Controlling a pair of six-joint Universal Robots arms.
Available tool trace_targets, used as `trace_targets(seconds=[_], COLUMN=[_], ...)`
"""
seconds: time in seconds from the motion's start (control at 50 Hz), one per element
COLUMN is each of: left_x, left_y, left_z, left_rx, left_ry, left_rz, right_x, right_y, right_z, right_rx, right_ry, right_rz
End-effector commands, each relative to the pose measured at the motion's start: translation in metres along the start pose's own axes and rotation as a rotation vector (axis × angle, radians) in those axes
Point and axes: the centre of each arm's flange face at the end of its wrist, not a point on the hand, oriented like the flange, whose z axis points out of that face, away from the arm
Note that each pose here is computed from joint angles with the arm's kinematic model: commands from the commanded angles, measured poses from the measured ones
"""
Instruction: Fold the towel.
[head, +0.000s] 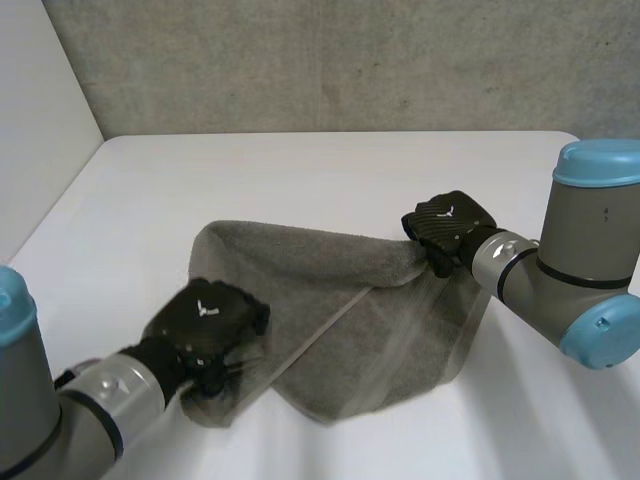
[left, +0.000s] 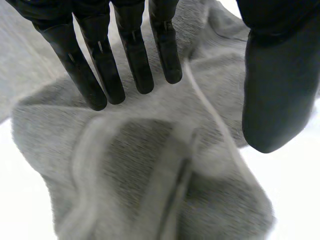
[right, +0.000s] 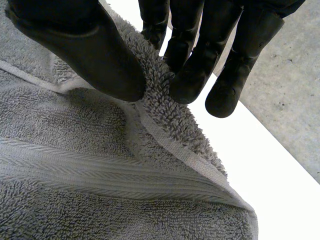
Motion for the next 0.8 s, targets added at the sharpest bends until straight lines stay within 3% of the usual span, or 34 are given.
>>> trace_targets(seconds=[0.02, 0.18, 0.58, 0.8], left_x=[0.012, 0.016, 0.002, 0.002], left_y=[0.018, 0.035, 0.044, 0.049], left_z=[-0.001, 0.010, 0.034, 0.038], left_rx=[-0.069, -0.129, -0.090, -0.104], left_ry=[0.036, 0.057, -0.071, -0.068], left_rz=[-0.050, -0.073, -0.048, -0.045], right_x=[-0.002, -0.006, -0.011, -0.011], right_y=[0.001, 0.003, 0.006, 0.006], right_z=[0.000, -0.001, -0.001, -0.001], right_rx=[0.002, -0.005, -0.004, -0.005], right_ry=[-0.003, -0.014, -0.022, -0.021], right_rz=[-0.001, -0.002, -0.028, -0.028])
